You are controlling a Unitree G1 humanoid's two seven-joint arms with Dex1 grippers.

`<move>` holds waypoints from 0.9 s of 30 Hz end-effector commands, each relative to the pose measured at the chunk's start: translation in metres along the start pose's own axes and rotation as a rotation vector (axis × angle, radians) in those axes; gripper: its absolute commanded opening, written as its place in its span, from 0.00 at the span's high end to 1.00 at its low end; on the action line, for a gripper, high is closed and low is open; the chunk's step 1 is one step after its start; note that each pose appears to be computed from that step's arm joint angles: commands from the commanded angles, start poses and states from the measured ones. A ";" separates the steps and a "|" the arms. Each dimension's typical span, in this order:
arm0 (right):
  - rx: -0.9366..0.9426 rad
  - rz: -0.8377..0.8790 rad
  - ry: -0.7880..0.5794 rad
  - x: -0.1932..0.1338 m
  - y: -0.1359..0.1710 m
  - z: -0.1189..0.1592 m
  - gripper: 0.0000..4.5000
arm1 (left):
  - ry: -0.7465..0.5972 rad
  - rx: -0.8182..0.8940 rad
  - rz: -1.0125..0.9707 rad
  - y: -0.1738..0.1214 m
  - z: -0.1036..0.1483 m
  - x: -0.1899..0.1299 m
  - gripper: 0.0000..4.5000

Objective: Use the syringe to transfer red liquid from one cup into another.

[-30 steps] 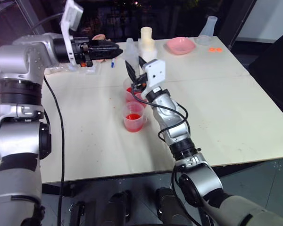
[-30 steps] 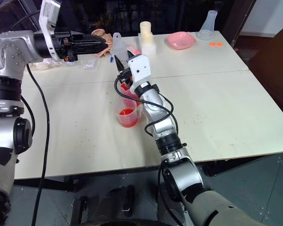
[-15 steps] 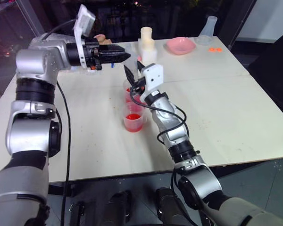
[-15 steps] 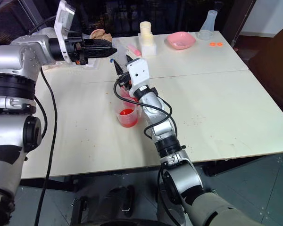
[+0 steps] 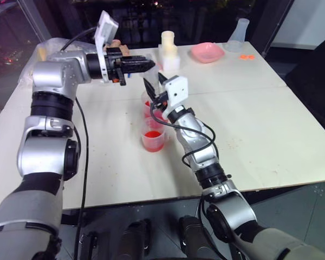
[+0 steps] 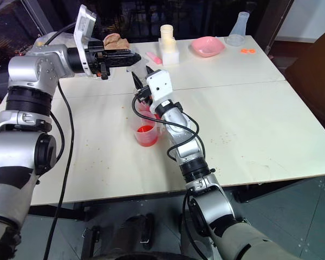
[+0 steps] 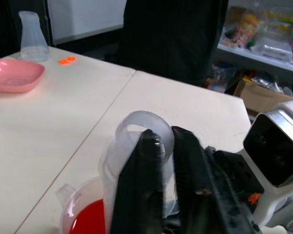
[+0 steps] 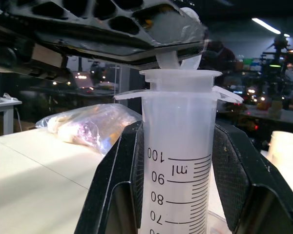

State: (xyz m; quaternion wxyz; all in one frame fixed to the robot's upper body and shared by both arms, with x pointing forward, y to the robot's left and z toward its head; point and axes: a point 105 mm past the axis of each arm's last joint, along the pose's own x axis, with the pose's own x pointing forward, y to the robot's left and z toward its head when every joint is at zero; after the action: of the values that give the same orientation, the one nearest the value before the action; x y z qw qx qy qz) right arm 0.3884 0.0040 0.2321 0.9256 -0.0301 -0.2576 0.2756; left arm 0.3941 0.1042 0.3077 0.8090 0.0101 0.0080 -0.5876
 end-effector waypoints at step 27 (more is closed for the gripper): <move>0.090 0.031 0.039 -0.003 0.017 -0.019 0.69 | -0.143 0.131 -0.014 -0.010 0.067 0.008 0.99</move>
State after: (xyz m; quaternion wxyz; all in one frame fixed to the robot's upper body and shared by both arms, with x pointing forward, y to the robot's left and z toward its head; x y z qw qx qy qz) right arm 0.3896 0.0041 0.2293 0.9270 0.0094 -0.2536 0.2762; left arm 0.4023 0.0956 0.3148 0.8134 -0.0064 0.0165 -0.5814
